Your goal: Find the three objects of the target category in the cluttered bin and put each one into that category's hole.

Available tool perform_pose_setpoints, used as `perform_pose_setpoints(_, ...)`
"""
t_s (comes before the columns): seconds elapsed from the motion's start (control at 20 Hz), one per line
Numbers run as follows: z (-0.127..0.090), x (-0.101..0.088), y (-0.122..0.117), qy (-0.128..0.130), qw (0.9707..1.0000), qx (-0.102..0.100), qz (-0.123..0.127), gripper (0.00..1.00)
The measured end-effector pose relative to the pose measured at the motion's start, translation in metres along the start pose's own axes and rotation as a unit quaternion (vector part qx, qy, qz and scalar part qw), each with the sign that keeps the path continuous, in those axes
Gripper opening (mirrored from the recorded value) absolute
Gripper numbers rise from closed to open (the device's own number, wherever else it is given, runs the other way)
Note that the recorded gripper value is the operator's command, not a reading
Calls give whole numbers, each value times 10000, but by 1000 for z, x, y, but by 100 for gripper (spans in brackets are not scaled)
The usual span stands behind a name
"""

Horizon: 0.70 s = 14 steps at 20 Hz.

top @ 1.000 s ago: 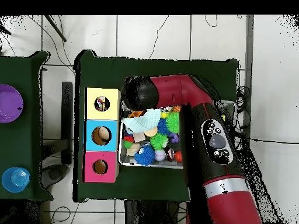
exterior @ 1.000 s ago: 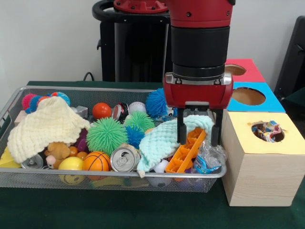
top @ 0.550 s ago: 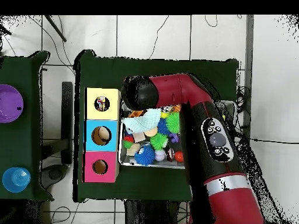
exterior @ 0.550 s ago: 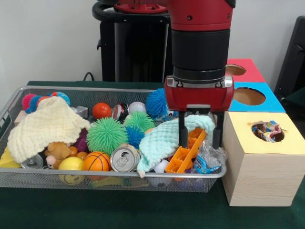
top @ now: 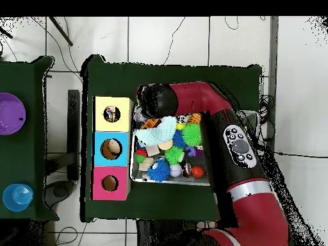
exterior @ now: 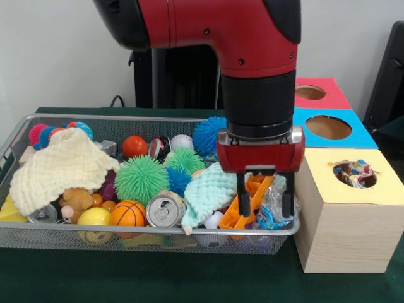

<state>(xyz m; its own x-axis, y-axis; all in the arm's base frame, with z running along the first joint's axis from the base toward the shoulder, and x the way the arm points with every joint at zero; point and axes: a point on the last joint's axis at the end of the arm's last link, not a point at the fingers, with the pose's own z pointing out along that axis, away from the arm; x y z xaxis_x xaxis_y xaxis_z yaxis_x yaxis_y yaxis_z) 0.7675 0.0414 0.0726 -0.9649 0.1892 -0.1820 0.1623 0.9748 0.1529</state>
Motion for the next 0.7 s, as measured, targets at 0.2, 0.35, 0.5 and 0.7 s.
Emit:
perform_pose_setpoints(0.2,17,6,-13,63,9999,62,-85,100)
perform_pose_setpoints(0.35,23,9,-22,88,9998,110,-154,100)
perform_pose_setpoints(0.5,26,11,-33,88,9995,178,-234,100)
perform_pose_setpoints(0.7,26,9,-46,59,9993,246,-271,100)
